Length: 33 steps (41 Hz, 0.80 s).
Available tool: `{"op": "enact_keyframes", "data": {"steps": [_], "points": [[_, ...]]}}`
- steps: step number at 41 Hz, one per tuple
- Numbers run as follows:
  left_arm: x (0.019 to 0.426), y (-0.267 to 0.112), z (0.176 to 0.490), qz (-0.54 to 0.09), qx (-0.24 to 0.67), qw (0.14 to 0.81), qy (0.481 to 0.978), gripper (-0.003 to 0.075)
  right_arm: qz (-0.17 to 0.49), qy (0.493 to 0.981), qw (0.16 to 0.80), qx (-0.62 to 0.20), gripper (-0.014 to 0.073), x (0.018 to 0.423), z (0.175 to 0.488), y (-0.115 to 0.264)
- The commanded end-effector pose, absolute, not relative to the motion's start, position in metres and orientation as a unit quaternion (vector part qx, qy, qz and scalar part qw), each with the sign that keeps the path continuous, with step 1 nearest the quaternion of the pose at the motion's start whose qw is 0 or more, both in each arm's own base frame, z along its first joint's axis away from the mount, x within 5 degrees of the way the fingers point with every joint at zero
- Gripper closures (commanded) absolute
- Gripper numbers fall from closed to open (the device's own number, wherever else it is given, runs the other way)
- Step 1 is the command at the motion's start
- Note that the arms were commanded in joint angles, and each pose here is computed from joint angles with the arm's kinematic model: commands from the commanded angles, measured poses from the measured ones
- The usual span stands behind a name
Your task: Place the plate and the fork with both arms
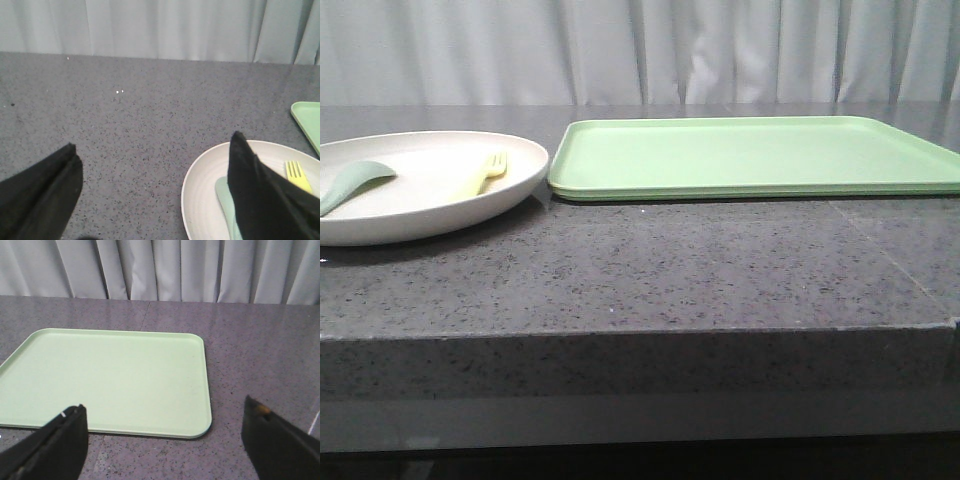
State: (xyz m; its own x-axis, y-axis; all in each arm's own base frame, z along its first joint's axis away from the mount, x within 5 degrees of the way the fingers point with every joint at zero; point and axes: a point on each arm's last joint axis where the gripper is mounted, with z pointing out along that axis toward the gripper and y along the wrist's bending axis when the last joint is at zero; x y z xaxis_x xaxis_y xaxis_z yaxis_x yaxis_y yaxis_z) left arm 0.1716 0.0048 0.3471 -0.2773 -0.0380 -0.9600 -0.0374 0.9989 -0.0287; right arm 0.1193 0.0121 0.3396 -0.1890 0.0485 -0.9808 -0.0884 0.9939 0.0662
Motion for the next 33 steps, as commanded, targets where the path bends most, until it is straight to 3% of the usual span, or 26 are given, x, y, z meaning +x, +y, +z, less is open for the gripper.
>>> {"op": "enact_keyframes", "data": {"steps": [1, 10, 15, 27, 33], "points": [[0.196, 0.005, 0.366, -0.011, -0.034, 0.591, 0.806, 0.0154, 0.05, 0.738, 0.673, -0.014, -0.0048, 0.12, 0.356, 0.011], [0.242, 0.006, 0.366, -0.01, -0.036, 0.453, 0.891, 0.0154, 0.05, 0.738, 0.673, -0.014, -0.0048, 0.12, 0.356, 0.011], [0.264, 0.0, 0.363, -0.015, -0.025, 0.406, 0.914, 0.0154, 0.05, 0.738, 0.673, -0.014, -0.0048, 0.12, 0.356, 0.011], [0.315, -0.014, 0.323, -0.017, -0.005, 0.255, 0.967, 0.0154, 0.05, 0.738, 0.673, -0.014, -0.0048, 0.12, 0.356, 0.011], [0.329, -0.014, 0.305, -0.015, -0.006, 0.218, 0.976, 0.0154, 0.05, 0.738, 0.672, -0.014, -0.0048, 0.12, 0.356, 0.011]]}}
